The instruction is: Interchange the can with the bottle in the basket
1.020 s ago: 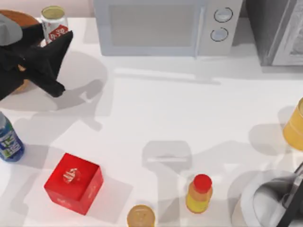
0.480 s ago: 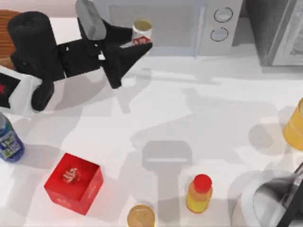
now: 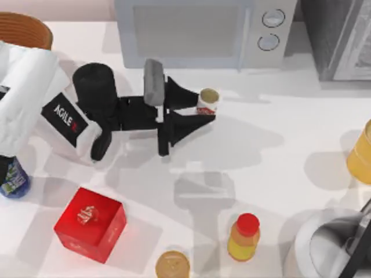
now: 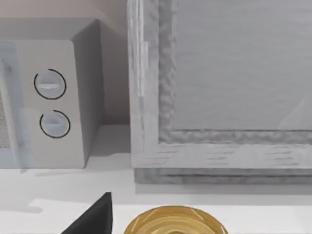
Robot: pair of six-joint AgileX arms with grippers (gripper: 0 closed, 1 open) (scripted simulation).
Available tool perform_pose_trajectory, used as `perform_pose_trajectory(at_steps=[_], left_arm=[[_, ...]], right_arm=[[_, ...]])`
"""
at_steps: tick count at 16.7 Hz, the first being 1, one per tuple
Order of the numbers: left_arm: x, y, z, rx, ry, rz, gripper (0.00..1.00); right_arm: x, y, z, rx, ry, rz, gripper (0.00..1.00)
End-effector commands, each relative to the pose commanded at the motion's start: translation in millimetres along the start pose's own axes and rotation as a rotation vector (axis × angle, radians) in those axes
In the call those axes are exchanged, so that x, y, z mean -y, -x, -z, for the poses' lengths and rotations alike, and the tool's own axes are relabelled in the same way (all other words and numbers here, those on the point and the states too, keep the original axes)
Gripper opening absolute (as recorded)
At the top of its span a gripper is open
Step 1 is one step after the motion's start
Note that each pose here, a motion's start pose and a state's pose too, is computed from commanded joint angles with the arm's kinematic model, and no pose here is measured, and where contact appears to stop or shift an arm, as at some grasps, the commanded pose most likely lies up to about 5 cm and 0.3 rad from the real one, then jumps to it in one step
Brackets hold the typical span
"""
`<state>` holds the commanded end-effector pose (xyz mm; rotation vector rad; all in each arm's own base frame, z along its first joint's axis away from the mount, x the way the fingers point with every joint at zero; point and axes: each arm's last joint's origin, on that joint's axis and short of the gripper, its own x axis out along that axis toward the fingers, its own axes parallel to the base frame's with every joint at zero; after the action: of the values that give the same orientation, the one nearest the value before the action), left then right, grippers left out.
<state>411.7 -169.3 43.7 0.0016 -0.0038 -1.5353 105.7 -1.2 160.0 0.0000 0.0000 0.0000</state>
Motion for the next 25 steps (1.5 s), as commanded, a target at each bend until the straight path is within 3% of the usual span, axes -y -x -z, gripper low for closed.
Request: perform_pose_trajectory(at_steps=[4,9,22,25], left_arm=[[1.0,-6.0,25.7,-0.001,0.003,0.055,0.0],[1.0,-6.0,25.7,-0.001,0.003,0.055,0.0],[1.0,-6.0,25.7,-0.001,0.003,0.055,0.98],[1.0,-6.0,25.7,-0.001,0.003,0.055,1.0]], right_arm=[[0.0,0.0,0.0,0.0,0.0,0.0,1.0],[0.0,0.0,0.0,0.0,0.0,0.0,1.0],[0.0,0.0,0.0,0.0,0.0,0.0,1.0],[0.0,0.0,0.0,0.0,0.0,0.0,1.0]])
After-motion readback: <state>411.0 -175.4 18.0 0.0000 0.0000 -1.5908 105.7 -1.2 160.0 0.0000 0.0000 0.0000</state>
